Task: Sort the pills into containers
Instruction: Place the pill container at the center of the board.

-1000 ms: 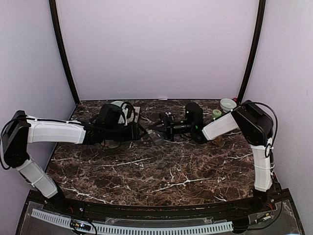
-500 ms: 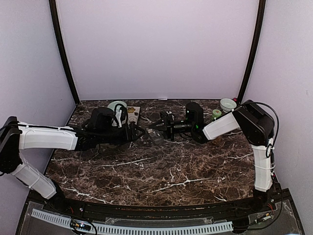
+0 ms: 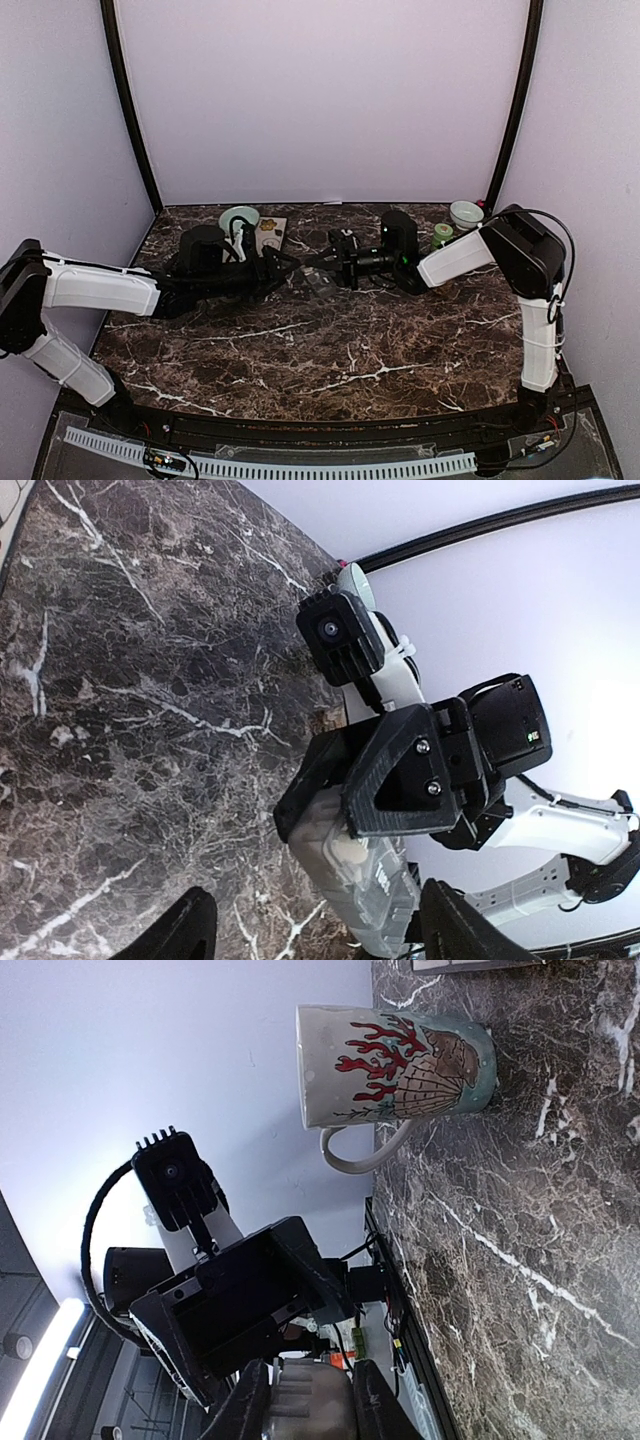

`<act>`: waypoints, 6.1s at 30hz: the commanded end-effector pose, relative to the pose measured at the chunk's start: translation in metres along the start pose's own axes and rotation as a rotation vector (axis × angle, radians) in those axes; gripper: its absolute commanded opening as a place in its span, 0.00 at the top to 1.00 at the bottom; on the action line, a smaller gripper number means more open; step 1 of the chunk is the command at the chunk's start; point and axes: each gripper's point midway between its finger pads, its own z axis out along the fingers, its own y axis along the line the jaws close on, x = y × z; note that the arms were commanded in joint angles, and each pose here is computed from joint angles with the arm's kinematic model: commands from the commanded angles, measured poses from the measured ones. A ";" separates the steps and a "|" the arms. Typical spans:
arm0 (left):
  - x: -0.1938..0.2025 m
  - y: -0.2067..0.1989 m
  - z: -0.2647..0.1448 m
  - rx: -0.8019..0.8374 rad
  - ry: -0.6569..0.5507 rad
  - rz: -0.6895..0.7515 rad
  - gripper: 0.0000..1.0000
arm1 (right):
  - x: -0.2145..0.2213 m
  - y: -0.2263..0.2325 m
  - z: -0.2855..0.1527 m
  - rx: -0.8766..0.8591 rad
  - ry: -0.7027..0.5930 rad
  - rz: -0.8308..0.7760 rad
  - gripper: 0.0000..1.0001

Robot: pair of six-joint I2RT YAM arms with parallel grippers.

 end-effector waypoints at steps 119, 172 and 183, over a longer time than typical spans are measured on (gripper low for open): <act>0.004 0.020 0.018 -0.036 0.025 -0.134 0.90 | 0.024 -0.009 0.017 0.059 0.022 -0.026 0.67; 0.065 0.075 -0.035 -0.175 0.113 -0.041 0.66 | 0.032 -0.143 0.022 0.225 0.088 -0.164 0.61; 0.068 0.076 -0.032 -0.179 0.118 -0.040 0.66 | 0.031 -0.161 0.012 0.350 0.078 -0.203 0.54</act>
